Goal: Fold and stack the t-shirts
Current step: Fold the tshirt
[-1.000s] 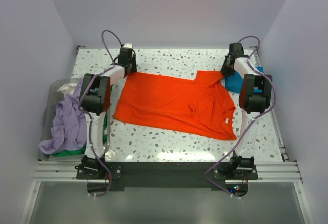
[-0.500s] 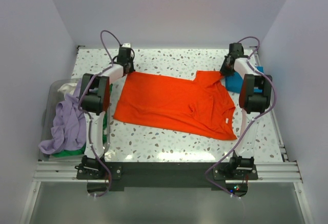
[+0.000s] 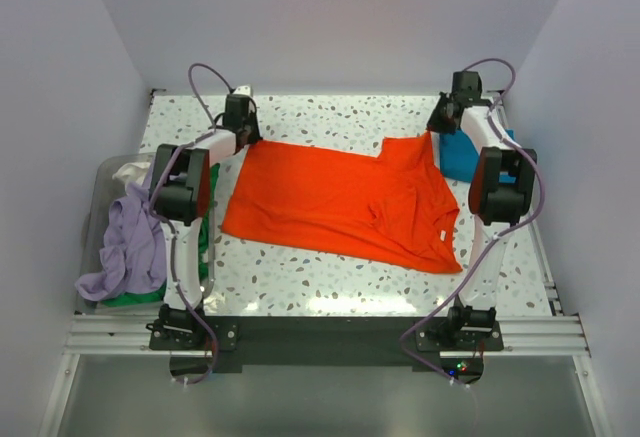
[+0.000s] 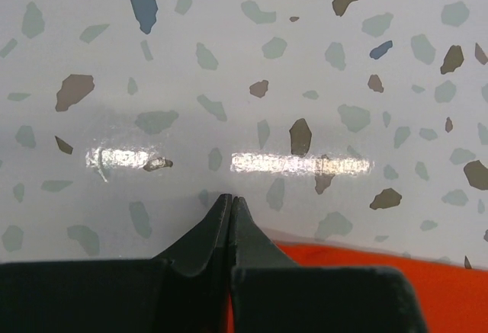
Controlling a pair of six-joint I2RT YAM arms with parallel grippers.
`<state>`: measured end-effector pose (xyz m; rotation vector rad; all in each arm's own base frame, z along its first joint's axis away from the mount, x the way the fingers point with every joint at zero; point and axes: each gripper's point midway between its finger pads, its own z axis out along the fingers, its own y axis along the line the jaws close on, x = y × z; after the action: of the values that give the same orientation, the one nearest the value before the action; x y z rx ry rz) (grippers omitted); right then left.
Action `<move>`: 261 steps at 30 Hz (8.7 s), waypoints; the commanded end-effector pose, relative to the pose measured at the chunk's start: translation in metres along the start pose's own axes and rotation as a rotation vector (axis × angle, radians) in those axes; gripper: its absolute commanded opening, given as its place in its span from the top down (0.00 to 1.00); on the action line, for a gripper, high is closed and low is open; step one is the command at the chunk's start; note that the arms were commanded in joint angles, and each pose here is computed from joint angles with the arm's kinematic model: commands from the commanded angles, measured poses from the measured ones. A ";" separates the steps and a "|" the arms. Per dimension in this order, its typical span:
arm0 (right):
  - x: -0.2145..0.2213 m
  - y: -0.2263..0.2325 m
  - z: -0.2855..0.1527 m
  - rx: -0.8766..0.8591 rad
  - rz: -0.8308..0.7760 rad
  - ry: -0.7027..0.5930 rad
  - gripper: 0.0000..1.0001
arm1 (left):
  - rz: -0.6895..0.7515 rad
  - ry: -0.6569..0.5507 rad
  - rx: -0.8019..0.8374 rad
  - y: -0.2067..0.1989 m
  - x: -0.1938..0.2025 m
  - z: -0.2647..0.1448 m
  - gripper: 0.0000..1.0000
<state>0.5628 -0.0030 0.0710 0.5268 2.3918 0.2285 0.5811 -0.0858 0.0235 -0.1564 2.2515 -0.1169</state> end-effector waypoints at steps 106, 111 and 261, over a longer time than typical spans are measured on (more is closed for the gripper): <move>0.138 0.040 -0.084 -0.032 -0.276 0.030 0.54 | 0.000 -0.210 0.345 -0.047 0.041 -0.177 0.28; 0.152 0.034 -0.083 0.019 -0.302 0.075 0.62 | 0.003 -0.209 0.341 -0.046 0.042 -0.176 0.27; 0.257 0.085 -0.163 -0.180 -0.337 0.203 0.69 | 0.023 -0.156 0.326 -0.047 0.055 -0.162 0.21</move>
<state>0.2891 0.1681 0.0353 0.0209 2.6798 0.2844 0.4127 -0.1314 0.0721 -0.0011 2.1036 -0.4457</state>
